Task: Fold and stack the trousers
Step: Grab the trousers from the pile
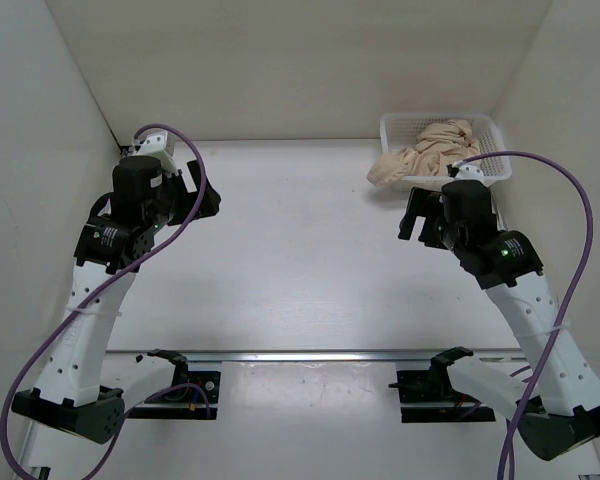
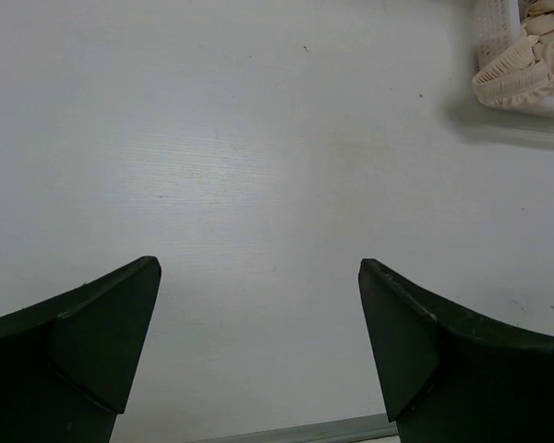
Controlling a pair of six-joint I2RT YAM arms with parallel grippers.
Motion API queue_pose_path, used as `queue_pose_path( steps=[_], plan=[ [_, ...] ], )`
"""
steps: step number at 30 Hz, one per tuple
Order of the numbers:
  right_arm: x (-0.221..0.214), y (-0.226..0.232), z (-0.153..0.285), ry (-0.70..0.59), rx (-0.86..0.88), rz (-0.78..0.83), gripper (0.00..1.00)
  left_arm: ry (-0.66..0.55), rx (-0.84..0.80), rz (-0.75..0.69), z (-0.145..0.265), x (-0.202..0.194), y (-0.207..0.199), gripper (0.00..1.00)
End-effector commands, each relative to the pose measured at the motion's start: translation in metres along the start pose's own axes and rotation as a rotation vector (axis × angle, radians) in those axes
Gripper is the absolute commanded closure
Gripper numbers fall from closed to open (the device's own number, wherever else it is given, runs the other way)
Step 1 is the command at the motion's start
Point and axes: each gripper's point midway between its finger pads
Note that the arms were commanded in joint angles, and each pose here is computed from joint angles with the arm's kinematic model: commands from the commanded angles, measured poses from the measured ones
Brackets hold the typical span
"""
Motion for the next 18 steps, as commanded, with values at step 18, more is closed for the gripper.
queue_pose_path(
  steps=[18],
  plan=[
    [0.093,-0.014,-0.075,0.012,-0.125,-0.037,0.1,-0.004,-0.041,0.0,-0.003,0.005,-0.008,0.0]
  ],
)
Point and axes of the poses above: each gripper's point midway between its finger pads, its own z axis back along the fingers, its own y axis along the line the jaws close on, x = y × z, and after that the axes turned 5 degrees about -z, right-handed
